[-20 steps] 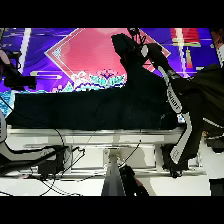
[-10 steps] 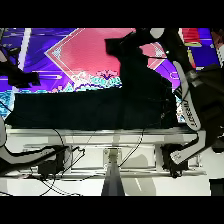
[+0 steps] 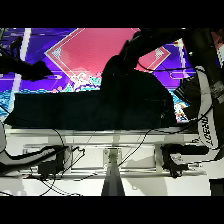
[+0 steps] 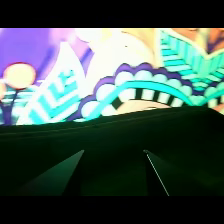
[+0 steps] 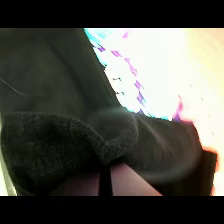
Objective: Fold the clothes and pants, and hang the long-sleeved shirts on hangers.
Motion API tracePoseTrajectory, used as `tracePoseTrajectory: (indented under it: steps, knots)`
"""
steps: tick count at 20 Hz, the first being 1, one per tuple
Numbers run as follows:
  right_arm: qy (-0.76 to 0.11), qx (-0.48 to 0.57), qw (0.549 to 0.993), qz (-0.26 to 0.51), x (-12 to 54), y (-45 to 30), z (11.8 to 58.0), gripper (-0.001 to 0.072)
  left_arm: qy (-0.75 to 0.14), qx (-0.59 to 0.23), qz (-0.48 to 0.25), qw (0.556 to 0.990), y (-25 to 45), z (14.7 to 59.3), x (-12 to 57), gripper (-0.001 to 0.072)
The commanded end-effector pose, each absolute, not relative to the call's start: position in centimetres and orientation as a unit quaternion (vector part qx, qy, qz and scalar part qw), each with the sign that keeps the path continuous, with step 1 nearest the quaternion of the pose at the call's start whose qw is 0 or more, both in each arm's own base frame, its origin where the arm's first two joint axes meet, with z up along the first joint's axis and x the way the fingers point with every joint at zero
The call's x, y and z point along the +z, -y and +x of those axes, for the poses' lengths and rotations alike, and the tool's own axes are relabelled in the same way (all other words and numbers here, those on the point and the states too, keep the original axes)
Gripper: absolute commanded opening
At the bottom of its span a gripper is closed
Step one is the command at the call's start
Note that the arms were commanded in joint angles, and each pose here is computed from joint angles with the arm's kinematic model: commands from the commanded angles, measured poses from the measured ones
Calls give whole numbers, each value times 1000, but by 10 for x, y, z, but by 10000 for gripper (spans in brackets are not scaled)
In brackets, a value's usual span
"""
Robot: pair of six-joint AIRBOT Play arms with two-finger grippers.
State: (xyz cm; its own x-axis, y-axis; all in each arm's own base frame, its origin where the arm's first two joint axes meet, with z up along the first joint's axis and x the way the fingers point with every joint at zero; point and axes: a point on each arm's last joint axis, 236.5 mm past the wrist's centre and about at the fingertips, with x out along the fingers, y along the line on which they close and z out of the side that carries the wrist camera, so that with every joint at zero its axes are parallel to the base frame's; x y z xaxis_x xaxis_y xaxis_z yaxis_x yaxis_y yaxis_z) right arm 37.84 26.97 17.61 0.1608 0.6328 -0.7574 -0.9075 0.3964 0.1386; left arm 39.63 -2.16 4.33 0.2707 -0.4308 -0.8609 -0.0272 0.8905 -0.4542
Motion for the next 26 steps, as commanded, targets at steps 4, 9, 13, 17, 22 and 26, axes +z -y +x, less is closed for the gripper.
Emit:
tracePoseTrajectory:
  steps: [4, 9, 13, 17, 22, 26]
  knots:
    - [-469, 376, 786, -144, 123, -164, 429, 17, -587, -226, -204, 750, 140, 389, 13, 524]
    - [-474, 175, 859, -86, 101, -55, 489, 16, -585, -295, -226, 721, 273, 378, -24, 524]
    - [-512, 48, 857, -37, 93, 33, 482, 16, -561, -294, -256, 730, 324, 385, -41, 524]
    - [-560, 40, 828, -21, 82, 50, 455, 17, -514, -251, -320, 755, 335, 419, -43, 524]
    - [-586, 70, 807, 4, 75, 32, 440, 17, -460, -208, -364, 782, 327, 456, -33, 525]
    - [-600, 91, 794, 27, 64, 18, 432, 17, -454, -226, -362, 782, 351, 474, -32, 525]
